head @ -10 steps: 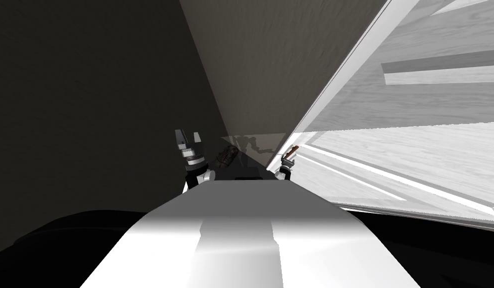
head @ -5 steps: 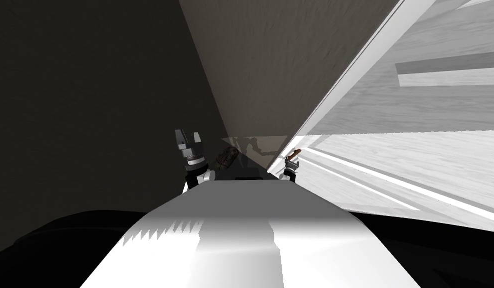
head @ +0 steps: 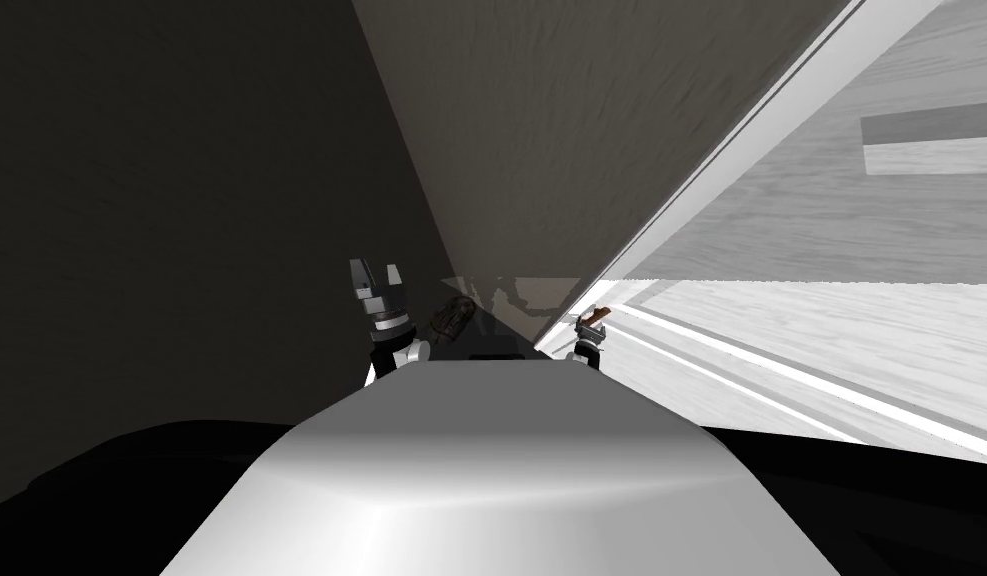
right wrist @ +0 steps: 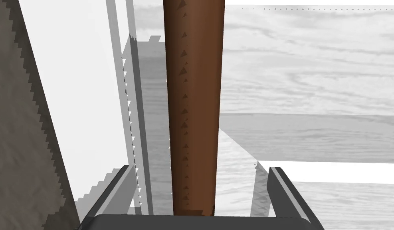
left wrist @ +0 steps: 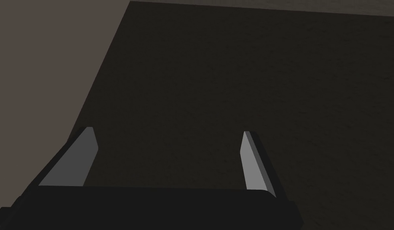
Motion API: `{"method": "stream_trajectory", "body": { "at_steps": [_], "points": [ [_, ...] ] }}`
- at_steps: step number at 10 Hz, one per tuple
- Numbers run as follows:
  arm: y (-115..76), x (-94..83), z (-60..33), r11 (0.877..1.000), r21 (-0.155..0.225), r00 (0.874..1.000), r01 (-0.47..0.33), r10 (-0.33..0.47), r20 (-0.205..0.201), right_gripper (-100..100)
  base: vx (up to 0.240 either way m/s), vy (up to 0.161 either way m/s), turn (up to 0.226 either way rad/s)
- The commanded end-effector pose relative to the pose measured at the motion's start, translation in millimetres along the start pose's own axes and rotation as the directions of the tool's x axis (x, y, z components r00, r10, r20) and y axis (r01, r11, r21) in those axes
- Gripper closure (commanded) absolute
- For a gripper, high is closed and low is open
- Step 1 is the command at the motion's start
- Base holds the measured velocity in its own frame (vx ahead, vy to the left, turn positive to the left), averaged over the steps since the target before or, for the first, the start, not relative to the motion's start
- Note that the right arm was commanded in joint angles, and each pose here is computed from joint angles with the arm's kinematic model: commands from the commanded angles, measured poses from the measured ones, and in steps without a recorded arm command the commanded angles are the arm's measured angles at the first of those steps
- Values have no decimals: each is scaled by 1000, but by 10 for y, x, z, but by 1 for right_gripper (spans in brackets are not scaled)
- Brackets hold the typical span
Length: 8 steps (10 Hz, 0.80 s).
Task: Pull the door open
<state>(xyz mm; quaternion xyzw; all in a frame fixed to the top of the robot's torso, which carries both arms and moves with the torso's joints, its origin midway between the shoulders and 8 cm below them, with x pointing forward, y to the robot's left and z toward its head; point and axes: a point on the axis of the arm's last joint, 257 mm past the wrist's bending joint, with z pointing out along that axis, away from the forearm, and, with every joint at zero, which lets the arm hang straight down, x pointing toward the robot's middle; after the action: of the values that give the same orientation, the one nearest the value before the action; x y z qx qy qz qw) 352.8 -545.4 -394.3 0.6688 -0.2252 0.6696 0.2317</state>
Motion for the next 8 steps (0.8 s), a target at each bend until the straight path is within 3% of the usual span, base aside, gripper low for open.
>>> {"method": "stream_trajectory", "body": {
  "at_steps": [1,6,8],
  "points": [
    [-12,11,15,1000,1,1000,2,-2,-2,100,-20,12,20],
    [-12,11,15,1000,1,1000,2,-2,-2,100,-7,0,3],
    [-154,21,25,999,40,1000,-2,2,-2,100,-161,1,60]
  ]
}}
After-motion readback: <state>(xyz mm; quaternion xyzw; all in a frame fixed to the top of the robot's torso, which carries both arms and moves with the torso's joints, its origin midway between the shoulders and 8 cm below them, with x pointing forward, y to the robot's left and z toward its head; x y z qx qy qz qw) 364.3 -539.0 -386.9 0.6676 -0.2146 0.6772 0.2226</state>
